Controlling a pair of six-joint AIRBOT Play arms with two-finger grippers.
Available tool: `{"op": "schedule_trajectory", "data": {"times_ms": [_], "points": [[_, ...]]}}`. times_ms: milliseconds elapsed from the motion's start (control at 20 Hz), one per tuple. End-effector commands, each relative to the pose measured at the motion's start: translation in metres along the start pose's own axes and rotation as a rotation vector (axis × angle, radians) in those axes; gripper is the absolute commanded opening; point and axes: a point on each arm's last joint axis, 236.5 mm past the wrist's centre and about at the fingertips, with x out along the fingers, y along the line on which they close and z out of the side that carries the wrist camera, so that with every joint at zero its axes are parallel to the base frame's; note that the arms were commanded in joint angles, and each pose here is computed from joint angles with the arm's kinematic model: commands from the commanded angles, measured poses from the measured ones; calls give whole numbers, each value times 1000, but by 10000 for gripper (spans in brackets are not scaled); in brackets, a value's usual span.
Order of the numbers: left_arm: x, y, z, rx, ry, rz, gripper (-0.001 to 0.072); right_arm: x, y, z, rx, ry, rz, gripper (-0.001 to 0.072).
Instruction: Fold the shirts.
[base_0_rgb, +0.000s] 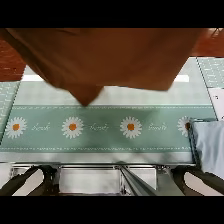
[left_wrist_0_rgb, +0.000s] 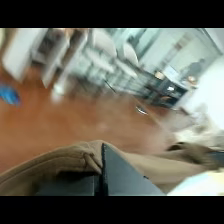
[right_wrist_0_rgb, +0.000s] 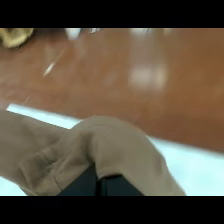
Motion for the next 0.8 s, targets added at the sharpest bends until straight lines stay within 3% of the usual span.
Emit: {"op": "schedule_trajectory", "data": {"times_ms": [0, 250, 400, 600, 750], "points": [[-52, -72, 40, 290, -69, 112, 19, -92, 32, 22, -143, -119, -133, 19], [-121, -118, 49, 579, -179, 418, 19, -167, 50, 9, -188, -168, -264, 19], [-139, -137, 41, 654, -181, 462, 19, -180, 60, -9, -182, -132, -262, 19], [-134, -118, 8, 616, -32, 419, 20, -155, 43, -57, -100, 39, -252, 19], [-112, -42, -43, 415, 154, 452, 19, -100, 12, -103, 7, 180, -213, 19]]}}
